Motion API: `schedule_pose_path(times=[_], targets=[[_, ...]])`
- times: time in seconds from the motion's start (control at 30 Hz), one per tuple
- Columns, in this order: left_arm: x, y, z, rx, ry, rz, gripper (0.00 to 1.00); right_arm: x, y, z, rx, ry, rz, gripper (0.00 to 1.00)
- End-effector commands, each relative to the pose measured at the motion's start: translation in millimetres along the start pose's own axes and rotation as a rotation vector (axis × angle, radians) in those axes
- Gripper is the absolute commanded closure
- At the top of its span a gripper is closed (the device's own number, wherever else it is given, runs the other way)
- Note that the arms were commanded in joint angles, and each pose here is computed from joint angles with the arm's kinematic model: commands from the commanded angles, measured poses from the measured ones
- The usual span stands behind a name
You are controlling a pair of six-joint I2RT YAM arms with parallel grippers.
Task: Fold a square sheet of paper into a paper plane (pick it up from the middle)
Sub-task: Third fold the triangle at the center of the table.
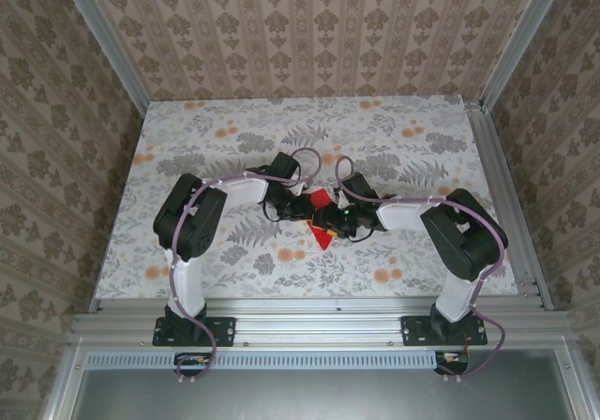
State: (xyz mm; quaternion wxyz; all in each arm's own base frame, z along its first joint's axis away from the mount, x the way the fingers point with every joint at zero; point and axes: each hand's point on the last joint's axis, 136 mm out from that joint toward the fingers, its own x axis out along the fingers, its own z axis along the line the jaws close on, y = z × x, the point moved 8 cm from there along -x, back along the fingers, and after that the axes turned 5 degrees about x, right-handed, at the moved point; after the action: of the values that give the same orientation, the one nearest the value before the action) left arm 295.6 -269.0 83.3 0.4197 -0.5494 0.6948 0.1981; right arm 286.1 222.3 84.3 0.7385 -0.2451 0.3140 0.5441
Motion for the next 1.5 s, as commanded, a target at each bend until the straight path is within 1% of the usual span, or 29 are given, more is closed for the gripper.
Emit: schedule_pose_path(times=[0.0,0.1,0.23,0.6,0.7,0.87,1.07,1.33,1.47], targets=[[1,10,10,-0.050,-0.055,0.046,0.86,1,5,-25,0.047,0.111,-0.012,0.50],[-5,7,7,-0.048,-0.042,0.030,0.86,1,5,-26,0.048,0.114,-0.010,0.50],[-11,4,2,-0.042,-0.033,0.020,0.86,1,6,-28,0.047,0.116,-0.007,0.57],[-20,4,-10,-0.039,0.015,0.003,0.86,4,8,-33,0.055,0.110,0.003,0.80],[-20,3,-14,-0.037,0.030,0.001,0.87,5,8,-34,0.054,0.109,0.006,0.82],[-17,2,-17,-0.033,0.037,0.009,0.86,6,8,-34,0.056,0.100,0.012,0.87],[-9,4,-19,-0.024,0.038,0.033,0.86,7,9,-35,0.052,0.096,0.016,0.90],[-9,3,-28,-0.004,0.047,0.038,0.86,10,10,-37,0.054,0.098,0.025,0.94],[-3,7,-28,-0.006,0.052,0.061,0.87,9,9,-37,0.053,0.096,0.022,0.95]])
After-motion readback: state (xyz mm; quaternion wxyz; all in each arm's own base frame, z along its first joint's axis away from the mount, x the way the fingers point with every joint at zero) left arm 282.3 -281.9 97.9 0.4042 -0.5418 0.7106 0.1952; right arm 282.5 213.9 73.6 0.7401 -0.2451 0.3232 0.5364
